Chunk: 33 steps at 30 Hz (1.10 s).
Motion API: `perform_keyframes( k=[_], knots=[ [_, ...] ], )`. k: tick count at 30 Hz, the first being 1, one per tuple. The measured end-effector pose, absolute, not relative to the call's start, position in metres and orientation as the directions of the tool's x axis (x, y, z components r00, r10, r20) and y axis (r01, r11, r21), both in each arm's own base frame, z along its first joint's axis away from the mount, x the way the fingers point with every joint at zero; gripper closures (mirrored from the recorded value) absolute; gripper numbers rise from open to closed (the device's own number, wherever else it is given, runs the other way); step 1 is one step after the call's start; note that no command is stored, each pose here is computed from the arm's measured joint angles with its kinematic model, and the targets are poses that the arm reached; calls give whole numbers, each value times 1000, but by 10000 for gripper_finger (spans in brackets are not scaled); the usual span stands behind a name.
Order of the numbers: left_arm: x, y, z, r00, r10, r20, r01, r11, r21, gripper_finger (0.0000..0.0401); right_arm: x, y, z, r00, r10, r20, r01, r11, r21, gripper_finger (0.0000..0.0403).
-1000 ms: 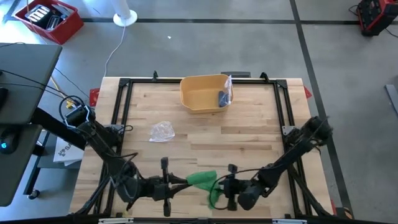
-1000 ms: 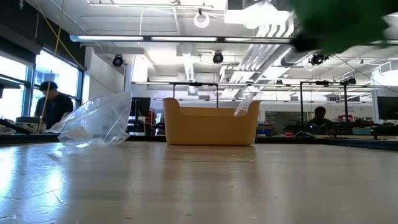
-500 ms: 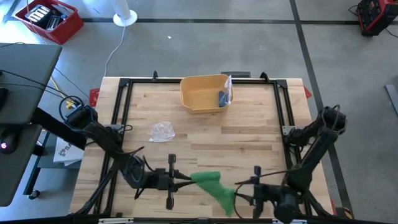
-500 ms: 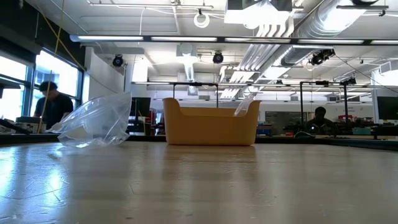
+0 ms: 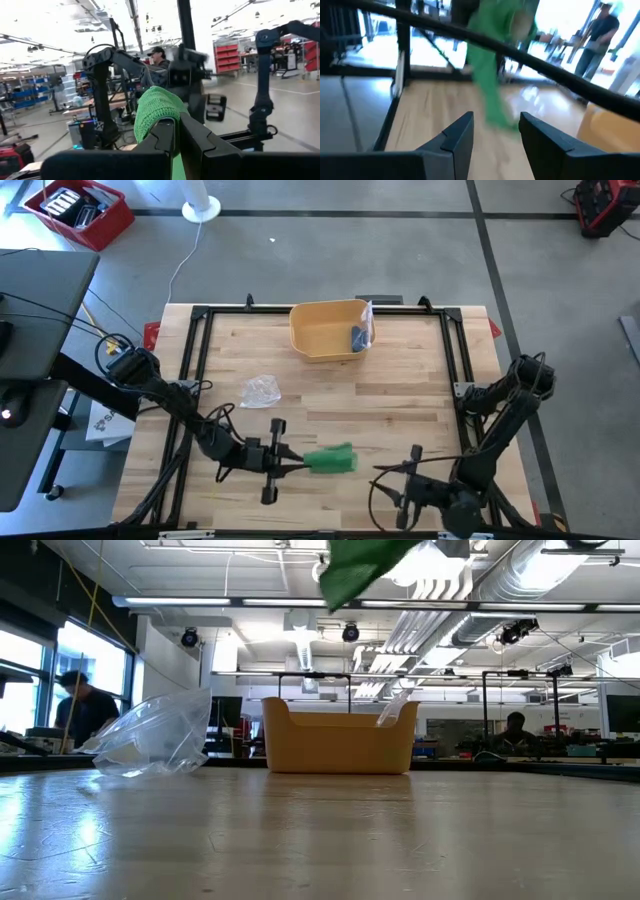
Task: Roll bandage
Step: Roll the green bandage
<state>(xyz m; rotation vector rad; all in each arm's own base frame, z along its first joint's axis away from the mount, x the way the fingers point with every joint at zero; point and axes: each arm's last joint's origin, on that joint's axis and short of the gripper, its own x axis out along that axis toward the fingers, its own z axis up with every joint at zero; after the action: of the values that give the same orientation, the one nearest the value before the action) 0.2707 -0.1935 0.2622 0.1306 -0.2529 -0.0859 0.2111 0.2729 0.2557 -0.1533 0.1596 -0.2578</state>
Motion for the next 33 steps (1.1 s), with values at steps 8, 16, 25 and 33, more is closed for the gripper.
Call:
perform_keyframes(
  k=[8, 16, 25, 33],
  knots=[
    [270, -195, 262, 957, -149, 250, 120, 985, 127, 391, 231, 269, 291, 985, -174, 11, 172, 960, -221, 252],
    [269, -198, 261, 953, -175, 246, 147, 981, 130, 391, 258, 249, 291, 995, -103, 18, 104, 982, -160, 252],
    [270, -197, 261, 956, -164, 245, 136, 982, 128, 391, 269, 243, 288, 1000, 7, 3, -6, 994, -107, 266],
    [271, -196, 260, 961, -154, 231, 126, 983, 132, 388, 278, 233, 287, 1000, -29, -1, 29, 996, -83, 312]
  ],
)
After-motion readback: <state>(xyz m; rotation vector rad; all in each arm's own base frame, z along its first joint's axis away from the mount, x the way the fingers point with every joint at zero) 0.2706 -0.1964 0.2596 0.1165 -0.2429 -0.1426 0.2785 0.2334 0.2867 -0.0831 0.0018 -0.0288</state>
